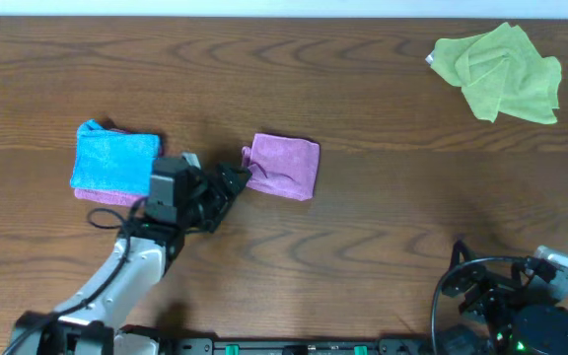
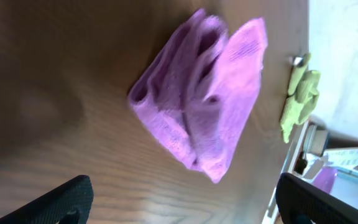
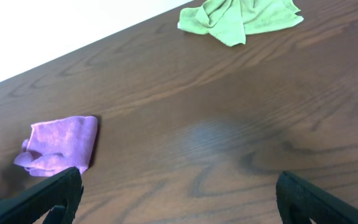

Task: Fold the cloth
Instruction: 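Grasp the folded purple cloth's left edge with the left gripper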

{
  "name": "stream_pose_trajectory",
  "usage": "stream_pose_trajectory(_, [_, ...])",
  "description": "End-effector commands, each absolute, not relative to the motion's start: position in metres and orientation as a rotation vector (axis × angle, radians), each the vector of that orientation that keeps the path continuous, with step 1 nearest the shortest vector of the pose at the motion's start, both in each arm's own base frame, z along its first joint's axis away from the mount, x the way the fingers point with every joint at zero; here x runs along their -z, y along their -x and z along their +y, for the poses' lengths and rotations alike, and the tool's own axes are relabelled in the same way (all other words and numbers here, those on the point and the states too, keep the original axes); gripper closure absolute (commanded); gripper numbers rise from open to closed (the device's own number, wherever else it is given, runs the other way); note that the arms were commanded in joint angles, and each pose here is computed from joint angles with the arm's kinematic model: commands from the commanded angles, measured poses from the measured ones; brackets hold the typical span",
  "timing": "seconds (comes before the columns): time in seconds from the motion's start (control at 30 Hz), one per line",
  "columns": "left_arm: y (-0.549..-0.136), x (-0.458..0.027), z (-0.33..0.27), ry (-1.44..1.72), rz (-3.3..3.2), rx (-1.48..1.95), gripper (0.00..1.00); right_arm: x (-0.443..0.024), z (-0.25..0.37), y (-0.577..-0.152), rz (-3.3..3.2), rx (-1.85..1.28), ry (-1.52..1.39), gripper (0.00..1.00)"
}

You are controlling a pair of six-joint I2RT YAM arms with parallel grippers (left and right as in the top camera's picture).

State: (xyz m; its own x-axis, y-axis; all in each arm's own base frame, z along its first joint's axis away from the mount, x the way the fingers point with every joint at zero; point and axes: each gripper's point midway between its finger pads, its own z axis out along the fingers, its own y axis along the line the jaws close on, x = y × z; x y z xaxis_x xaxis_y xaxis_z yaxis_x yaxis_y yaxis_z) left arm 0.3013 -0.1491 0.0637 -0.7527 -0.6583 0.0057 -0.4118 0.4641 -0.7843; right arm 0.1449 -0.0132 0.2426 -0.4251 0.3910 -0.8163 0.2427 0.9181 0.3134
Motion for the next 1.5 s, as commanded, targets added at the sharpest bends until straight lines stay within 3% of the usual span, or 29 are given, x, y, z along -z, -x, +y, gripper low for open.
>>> stream_pose_trajectory(0.0, [-0.304, -0.055, -0.156, 1.003, 2.401, 1.157, 0.05, -0.242, -0.016, -0.145, 2.024, -0.173, -0.481, 0.01])
stream_pose_trajectory(0.97, [-0.336, -0.003, -0.163, 1.131, 2.317, 1.108, 0.00, -0.242, -0.016, -0.145, 2.024, -0.173, -0.481, 0.01])
stream_pose_trajectory(1.03, [-0.338, -0.002, -0.161, 1.138, 2.306, 1.089, 0.07, -0.242, -0.016, -0.145, 2.024, -0.173, -0.481, 0.01])
stream_pose_trajectory(1.3, [-0.341, -0.001, -0.156, 1.148, 2.286, 1.048, 0.19, -0.242, -0.016, -0.145, 2.024, -0.173, -0.481, 0.01])
stream_pose_trajectory(1.47, [-0.340, 0.002, -0.159, 1.140, 2.292, 1.028, 0.19, -0.242, -0.016, -0.145, 2.024, -0.173, -0.481, 0.01])
